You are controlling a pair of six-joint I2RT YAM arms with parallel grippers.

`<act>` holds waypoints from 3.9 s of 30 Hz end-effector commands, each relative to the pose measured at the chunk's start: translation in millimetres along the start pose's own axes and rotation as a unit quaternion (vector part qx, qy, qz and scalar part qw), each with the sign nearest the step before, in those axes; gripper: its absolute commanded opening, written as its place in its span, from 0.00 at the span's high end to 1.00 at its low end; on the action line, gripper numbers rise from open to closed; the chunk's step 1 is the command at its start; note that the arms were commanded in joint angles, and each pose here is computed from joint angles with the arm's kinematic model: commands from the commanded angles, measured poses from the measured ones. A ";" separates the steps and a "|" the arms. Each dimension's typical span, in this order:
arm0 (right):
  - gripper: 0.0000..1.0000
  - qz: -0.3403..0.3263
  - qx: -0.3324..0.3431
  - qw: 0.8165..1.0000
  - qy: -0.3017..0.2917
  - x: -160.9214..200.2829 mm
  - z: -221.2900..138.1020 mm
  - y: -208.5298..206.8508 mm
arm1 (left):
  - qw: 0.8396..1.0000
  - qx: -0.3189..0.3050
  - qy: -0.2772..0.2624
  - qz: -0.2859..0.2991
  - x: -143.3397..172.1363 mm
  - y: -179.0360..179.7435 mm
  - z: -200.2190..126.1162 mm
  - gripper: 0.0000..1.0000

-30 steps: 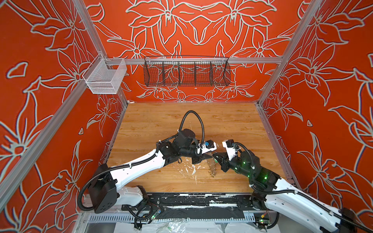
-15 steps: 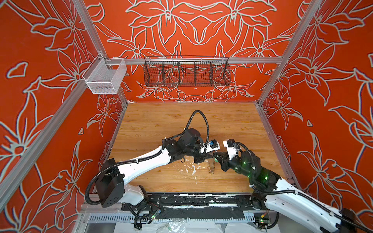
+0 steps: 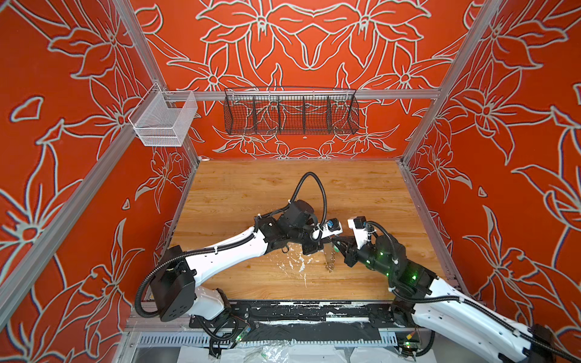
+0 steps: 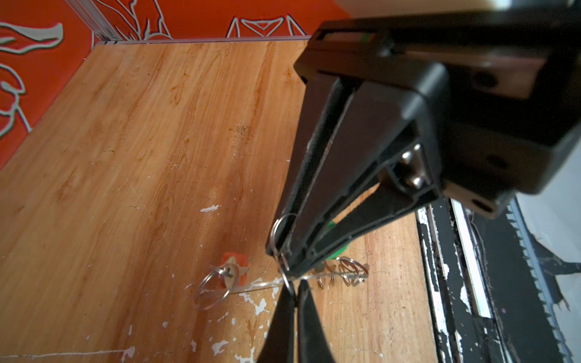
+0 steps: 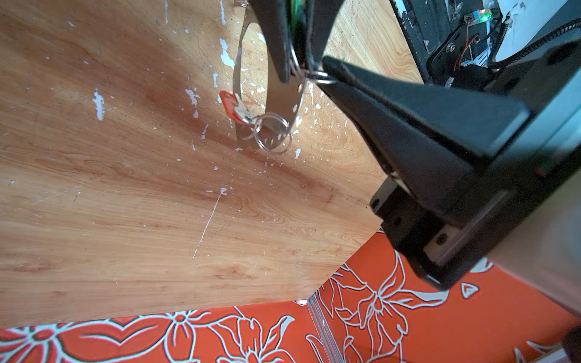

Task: Attach keys to a key ring
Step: Insert the key into the keyring.

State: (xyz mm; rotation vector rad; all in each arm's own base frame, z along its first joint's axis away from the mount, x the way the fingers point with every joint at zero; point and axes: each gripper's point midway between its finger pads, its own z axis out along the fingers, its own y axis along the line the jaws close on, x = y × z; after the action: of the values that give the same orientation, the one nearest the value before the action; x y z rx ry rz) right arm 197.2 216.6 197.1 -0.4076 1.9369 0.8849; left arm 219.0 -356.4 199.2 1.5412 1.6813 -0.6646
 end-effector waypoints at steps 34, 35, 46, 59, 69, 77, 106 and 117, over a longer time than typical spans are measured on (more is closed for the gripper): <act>1.00 0.014 -0.015 0.999 -0.038 -14.6 3.8 5.8 | 0.980 -0.029 -0.165 0.111 -25.2 -29.4 -46.9 1.00; 1.00 0.013 -0.016 0.999 -0.039 -15.6 3.9 6.5 | 0.980 -0.030 -0.162 0.108 -24.6 -28.0 -46.0 1.00; 1.00 0.004 -0.011 0.999 -0.045 -23.9 -1.9 8.1 | 0.991 -0.018 -0.114 0.069 -21.9 -18.2 -31.8 0.75; 1.00 0.009 -0.029 0.999 -0.041 -23.2 3.5 14.8 | 0.998 -0.022 -0.060 0.029 -15.7 -2.8 -13.9 0.72; 1.00 0.010 -0.039 0.998 -0.040 -22.8 3.2 19.4 | 0.998 -0.036 -0.044 0.020 -11.3 4.4 -10.4 0.76; 1.00 0.011 -0.045 0.998 -0.040 -22.2 3.1 22.3 | 0.998 -0.035 -0.039 0.020 -10.3 5.7 -7.5 0.90; 1.00 0.053 -0.040 0.998 -0.023 -9.9 22.0 16.1 | 0.964 -0.096 -0.218 0.121 -26.8 -23.2 -67.8 1.00; 1.00 0.044 -0.040 0.998 -0.028 -12.9 15.6 17.0 | 0.971 -0.083 -0.198 0.105 -27.3 -20.1 -61.0 0.90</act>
State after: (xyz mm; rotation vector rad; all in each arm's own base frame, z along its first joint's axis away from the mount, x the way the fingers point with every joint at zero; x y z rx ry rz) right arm 188.7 252.6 213.8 -0.4284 1.8646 1.1084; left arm 197.0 -319.3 230.3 1.3315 1.3137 -0.5960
